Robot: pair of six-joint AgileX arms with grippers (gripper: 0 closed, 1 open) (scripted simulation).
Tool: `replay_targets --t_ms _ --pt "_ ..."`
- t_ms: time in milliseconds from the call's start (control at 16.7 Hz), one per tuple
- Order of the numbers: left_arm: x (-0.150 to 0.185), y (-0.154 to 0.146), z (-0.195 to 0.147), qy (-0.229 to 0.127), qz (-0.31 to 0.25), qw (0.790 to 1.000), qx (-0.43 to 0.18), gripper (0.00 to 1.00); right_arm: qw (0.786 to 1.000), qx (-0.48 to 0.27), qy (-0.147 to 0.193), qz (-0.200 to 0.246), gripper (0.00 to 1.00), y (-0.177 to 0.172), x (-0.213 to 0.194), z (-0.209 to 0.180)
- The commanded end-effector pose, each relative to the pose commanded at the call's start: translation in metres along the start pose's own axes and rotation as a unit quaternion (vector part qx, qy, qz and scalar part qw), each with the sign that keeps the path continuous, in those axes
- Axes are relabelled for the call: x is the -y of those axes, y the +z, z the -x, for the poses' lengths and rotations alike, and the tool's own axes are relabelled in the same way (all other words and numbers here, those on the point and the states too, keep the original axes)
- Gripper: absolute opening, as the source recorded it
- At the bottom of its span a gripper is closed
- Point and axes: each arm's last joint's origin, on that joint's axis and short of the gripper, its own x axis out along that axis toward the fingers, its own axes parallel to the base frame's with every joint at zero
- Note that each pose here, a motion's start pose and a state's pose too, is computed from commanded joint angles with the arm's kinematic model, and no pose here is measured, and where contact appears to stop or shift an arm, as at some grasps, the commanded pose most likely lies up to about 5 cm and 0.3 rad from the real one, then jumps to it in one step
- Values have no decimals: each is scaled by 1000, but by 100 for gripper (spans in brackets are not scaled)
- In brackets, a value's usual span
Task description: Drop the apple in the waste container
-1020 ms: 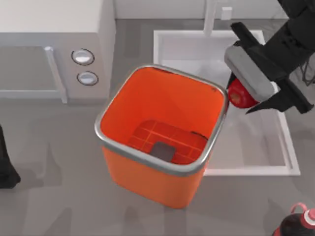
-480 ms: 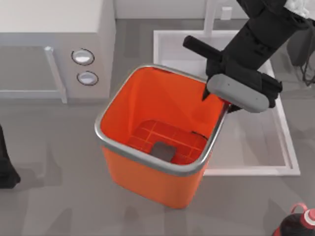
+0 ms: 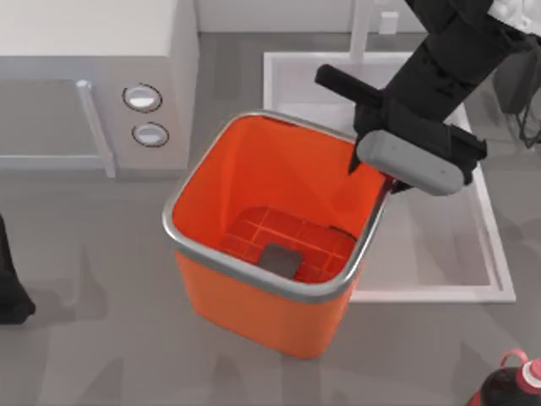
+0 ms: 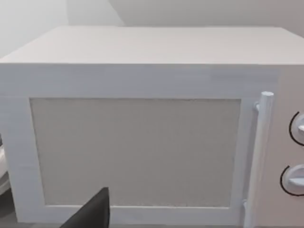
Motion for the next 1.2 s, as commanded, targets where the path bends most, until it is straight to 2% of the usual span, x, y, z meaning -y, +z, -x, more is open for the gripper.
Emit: replay_targets --t_ms 480,780,1200 --pt "0 0 0 0 0 1000 0 100 996 30 -53 62 0 11 22 -74" --pt "0 0 0 0 0 1000 0 100 996 38 -54 64 0 13 23 -82" --pt "0 0 0 0 0 1000 0 100 996 38 -54 64 53 13 23 -82"
